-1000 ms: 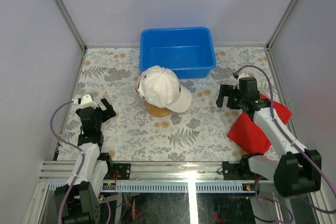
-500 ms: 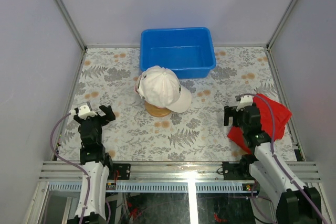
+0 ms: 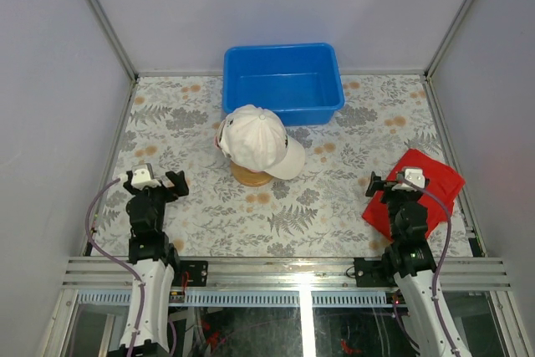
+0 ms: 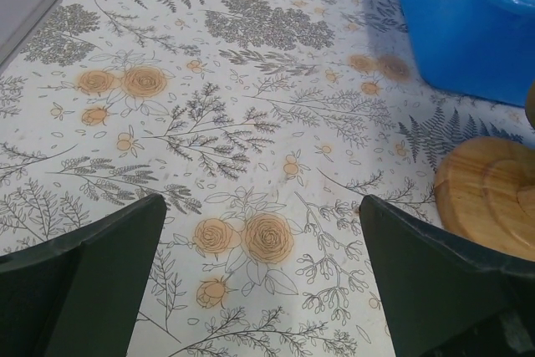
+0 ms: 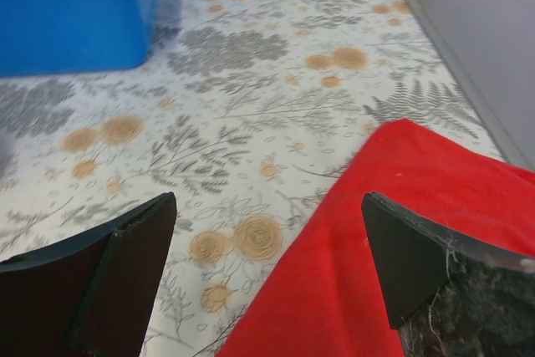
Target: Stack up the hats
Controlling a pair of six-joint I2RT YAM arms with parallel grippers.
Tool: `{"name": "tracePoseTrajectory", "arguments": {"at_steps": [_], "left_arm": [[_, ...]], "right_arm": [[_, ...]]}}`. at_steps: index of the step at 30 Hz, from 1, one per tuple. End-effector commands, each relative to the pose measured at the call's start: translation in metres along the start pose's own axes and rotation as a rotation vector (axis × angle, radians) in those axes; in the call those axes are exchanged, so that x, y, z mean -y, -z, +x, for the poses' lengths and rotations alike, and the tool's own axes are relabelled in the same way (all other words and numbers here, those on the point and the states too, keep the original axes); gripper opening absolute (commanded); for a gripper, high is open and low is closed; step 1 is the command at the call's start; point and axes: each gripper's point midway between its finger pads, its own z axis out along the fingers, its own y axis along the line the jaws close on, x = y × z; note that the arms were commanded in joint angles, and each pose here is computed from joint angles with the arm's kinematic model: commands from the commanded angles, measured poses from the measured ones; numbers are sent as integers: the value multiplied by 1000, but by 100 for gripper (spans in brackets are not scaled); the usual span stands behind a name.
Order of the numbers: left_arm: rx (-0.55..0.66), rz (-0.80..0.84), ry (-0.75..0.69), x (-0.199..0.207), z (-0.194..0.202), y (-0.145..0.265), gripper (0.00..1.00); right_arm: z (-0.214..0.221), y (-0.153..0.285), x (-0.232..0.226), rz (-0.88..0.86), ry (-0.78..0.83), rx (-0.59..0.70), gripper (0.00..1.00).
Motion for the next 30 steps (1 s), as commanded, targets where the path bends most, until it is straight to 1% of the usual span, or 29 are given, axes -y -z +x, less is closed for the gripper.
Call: {"name": "tracePoseTrajectory", "arguments": {"at_steps": [1,4,6,10,11,12,15,16,22,29,30], "left_arm": [[3,59,-41,6,12,-4,100],[-34,102,-54,12,22,-6,100],[-22,107,-56,13,25,-4,100],[44,45,-21,3,17,-1,100],[51,55,-25,5,15,0,100],[49,72,-31,8,16,1,100],[46,118,-57,15,16,2,100],[47,110,-52,14,16,1,100],[23,51,-26,5,18,-2,100],[30,74,-32,9,17,-2,100],[29,74,-32,9,17,-2,100]], "right_arm": [[52,6,-36,-242,116,-97,99],[51,4,-31,-208,103,-91,99],[50,3,-24,-162,89,-89,99],[51,1,14,86,9,-102,99],[52,0,17,102,4,-109,99],[52,0,12,77,10,-113,99],[56,-1,-14,-90,70,-139,99],[56,-1,-16,-107,83,-149,99],[55,-2,1,8,41,-139,99],[55,-1,1,5,37,-134,99],[55,-1,-3,-21,45,-132,99]]}}
